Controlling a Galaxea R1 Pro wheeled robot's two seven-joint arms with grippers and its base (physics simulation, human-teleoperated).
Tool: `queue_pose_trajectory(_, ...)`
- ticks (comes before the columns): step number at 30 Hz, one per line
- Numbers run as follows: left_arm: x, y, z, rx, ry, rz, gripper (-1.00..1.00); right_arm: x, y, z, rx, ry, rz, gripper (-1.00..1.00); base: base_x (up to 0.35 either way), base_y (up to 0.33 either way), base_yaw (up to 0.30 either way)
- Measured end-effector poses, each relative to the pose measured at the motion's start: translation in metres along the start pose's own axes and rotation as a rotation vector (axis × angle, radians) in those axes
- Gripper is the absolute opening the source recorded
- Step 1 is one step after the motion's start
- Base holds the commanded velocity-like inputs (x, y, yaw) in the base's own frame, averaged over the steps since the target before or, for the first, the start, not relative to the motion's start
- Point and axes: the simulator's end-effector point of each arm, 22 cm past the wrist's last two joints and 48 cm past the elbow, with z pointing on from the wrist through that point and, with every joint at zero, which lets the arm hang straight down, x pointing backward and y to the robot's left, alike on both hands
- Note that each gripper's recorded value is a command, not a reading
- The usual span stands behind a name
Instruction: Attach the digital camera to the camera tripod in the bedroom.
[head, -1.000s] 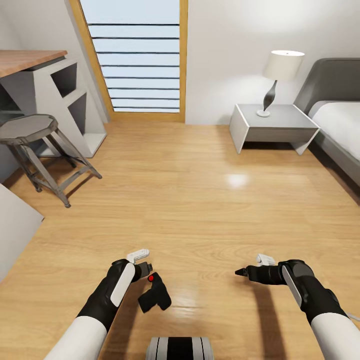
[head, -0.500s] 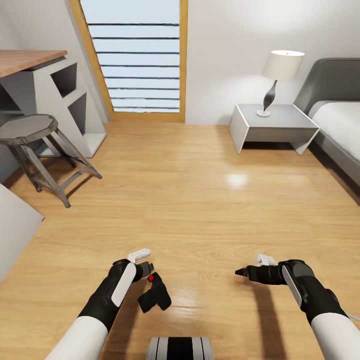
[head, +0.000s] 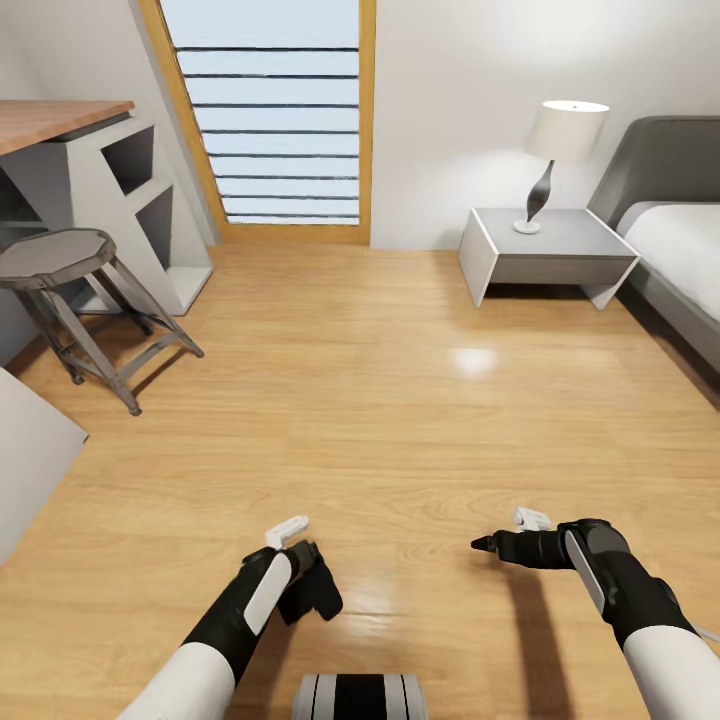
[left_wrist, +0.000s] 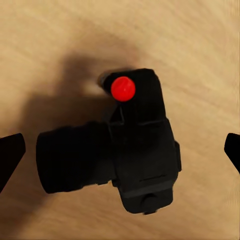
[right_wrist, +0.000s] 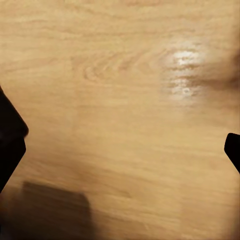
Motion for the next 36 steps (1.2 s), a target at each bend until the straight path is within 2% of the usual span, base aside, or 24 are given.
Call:
queue_pose_trajectory(4,0.006,0.0,0.003,0.009,0.004,-0.061,1.0,0.0,0.0,0.0,0.001,-0.001,0.0,1.0,0.0,0.0,0.0)
queue_pose_trajectory(6,0.01,-0.002,0.004,0.022,0.016,-0.105,1.0,0.0,0.0,0.0,0.0,-0.001,0.0,1.0,0.0,0.0,0.0)
queue_pose_trajectory(11,0.013,-0.005,0.005,0.035,0.028,-0.152,1.0,0.0,0.0,0.0,0.0,0.001,0.0,1.0,0.0,0.0,0.0)
queue_pose_trajectory(29,0.01,-0.008,0.003,0.044,0.028,-0.161,1.0,0.001,-0.001,0.0,0.003,0.004,0.001,1.0,0.0,0.0,0.0)
queue_pose_trajectory(36,0.013,-0.015,0.002,0.072,0.047,-0.191,1.0,0.0,-0.001,0.0,0.003,0.001,0.001,1.0,0.0,0.0,0.0)
